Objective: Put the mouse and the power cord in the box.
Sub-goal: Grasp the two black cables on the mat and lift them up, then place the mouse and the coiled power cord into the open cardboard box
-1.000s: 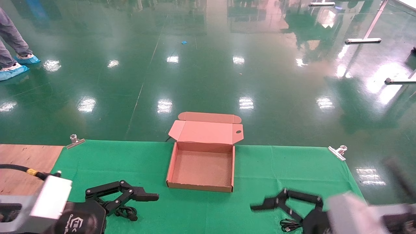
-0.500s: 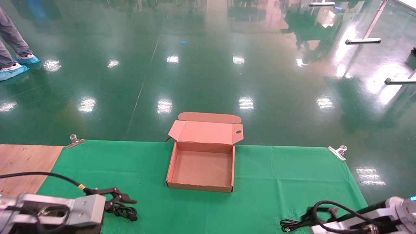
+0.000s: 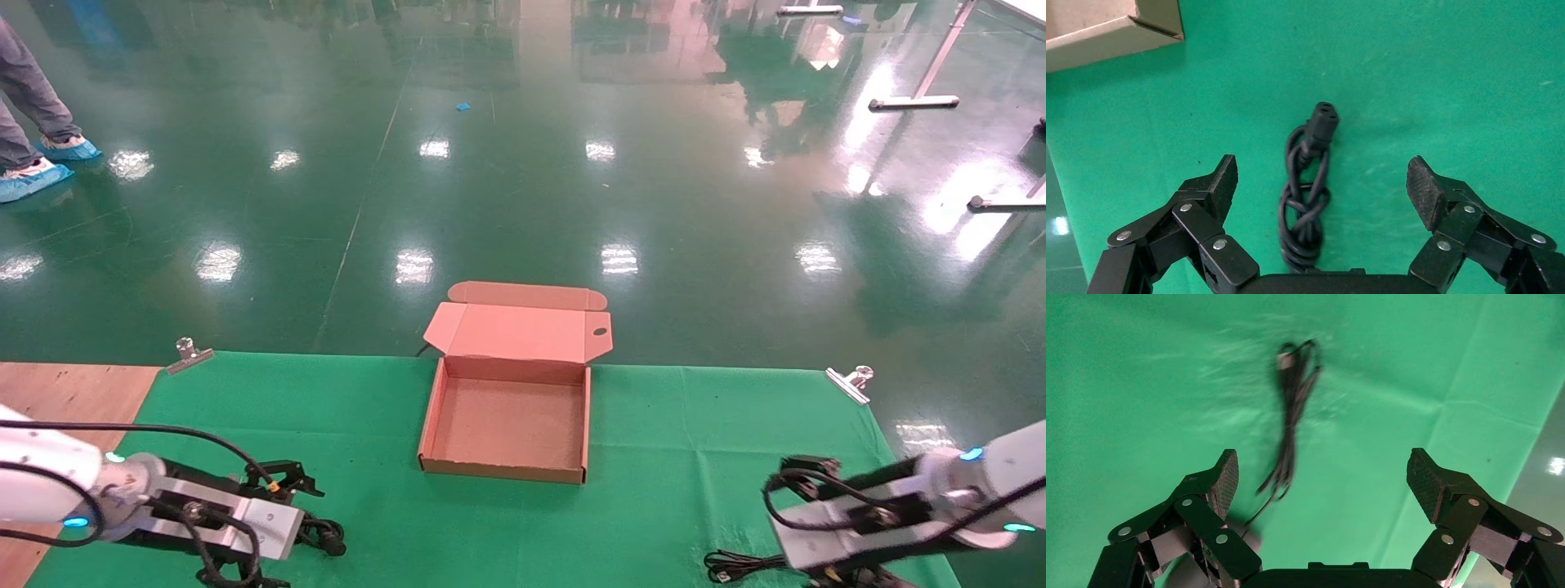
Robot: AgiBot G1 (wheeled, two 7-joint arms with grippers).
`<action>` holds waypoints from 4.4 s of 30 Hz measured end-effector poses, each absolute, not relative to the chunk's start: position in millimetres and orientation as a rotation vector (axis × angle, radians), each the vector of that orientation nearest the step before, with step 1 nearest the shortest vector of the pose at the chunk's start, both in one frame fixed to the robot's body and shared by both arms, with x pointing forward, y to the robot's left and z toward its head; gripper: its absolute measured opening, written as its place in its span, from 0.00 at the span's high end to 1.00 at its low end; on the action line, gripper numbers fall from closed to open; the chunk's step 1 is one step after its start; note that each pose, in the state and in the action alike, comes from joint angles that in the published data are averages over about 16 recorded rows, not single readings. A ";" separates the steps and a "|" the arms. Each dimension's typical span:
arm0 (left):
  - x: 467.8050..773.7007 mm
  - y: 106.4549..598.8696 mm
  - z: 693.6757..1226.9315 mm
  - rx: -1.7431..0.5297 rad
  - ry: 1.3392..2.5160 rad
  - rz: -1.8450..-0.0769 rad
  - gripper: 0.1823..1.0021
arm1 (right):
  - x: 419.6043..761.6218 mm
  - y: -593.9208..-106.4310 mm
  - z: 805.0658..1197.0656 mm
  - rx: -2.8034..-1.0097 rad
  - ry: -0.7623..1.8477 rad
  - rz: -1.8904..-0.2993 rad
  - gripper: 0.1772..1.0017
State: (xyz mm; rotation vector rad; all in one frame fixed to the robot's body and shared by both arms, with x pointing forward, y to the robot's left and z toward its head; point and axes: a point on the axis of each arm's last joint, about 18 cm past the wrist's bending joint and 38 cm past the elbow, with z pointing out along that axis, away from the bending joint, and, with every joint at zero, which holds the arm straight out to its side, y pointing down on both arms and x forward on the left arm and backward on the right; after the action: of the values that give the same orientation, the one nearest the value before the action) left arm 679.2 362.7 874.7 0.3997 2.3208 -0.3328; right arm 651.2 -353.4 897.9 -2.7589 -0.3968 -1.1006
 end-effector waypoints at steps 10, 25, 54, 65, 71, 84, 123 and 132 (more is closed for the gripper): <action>705.0 371.3 869.9 0.486 2.293 -0.136 0.00 | 685.7 -357.3 868.4 -2.755 -0.371 -1.109 0.00; 729.6 390.3 866.9 0.379 2.217 0.022 0.00 | 706.6 -363.0 842.0 -2.771 -0.316 -1.077 0.00; 717.4 394.1 862.8 0.375 2.257 -0.066 0.02 | 709.3 -364.5 833.8 -2.757 -0.313 -1.056 0.02; 714.2 395.6 858.4 0.378 2.271 -0.078 0.13 | 709.0 -364.6 834.8 -2.757 -0.323 -1.055 0.13; 712.1 396.5 855.6 0.382 2.281 -0.084 0.25 | 708.8 -363.3 836.4 -2.751 -0.328 -1.053 0.26; 709.1 396.5 848.2 0.397 2.299 -0.089 0.60 | 706.0 -363.6 834.7 -2.750 -0.325 -1.030 0.63; 676.9 369.2 944.2 0.408 2.273 -0.428 0.82 | 682.9 -341.9 976.1 -2.477 -0.511 -1.150 0.97; 699.7 336.1 994.6 0.345 2.187 -0.384 0.82 | 685.2 -291.9 1041.4 -2.379 -0.596 -1.256 0.97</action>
State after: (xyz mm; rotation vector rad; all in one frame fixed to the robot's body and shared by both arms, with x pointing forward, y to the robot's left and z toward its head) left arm 699.7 336.1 994.6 0.3446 2.1873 -0.3837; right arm 685.2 -291.9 1041.4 -2.3793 -0.5959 -1.2561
